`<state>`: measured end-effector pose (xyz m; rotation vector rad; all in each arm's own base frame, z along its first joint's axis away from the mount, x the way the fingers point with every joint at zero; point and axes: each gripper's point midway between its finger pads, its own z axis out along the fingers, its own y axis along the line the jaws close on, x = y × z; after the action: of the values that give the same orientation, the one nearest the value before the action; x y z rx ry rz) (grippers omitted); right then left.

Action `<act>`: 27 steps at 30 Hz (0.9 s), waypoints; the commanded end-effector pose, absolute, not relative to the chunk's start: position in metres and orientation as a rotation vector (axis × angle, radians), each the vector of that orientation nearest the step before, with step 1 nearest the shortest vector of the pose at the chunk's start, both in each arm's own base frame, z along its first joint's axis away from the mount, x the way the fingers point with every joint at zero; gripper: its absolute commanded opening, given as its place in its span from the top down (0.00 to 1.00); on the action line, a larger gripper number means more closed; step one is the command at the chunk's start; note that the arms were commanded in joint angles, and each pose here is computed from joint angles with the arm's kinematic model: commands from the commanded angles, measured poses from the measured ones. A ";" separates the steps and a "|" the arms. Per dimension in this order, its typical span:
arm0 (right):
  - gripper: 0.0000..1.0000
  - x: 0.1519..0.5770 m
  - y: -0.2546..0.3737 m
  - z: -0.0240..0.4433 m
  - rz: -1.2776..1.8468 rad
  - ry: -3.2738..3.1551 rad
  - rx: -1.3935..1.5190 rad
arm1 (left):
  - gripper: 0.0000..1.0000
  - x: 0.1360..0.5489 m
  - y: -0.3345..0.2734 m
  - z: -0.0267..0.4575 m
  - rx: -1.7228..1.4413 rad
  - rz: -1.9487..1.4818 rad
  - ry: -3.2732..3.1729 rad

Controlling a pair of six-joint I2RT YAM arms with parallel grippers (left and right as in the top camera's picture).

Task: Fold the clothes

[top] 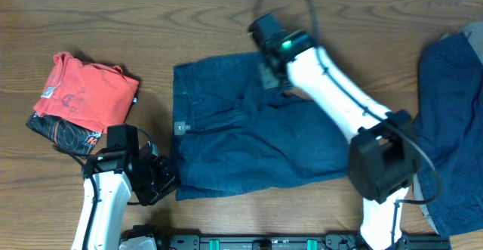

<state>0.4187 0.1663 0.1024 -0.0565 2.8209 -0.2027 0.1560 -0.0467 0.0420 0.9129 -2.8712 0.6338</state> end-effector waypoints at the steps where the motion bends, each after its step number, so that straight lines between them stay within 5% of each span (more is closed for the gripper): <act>1: 0.33 0.436 0.114 0.121 -0.195 2.762 0.308 | 0.94 0.155 -0.044 0.042 0.928 0.618 -2.875; 9: 0.28 0.440 0.106 0.082 0.241 2.921 0.246 | 0.94 0.155 -0.044 0.042 0.928 0.618 -2.875; 16: 0.20 0.458 0.113 0.050 0.246 2.815 0.140 | 0.94 0.155 -0.044 0.042 0.928 0.618 -2.875; 27: 0.24 0.479 0.114 0.016 0.274 2.639 0.152 | 0.94 0.155 -0.044 0.042 0.928 0.618 -2.875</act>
<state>0.4808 0.1109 0.0257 0.1747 2.6365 0.2766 0.1561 -0.0461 0.0417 0.9133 -2.8738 0.6293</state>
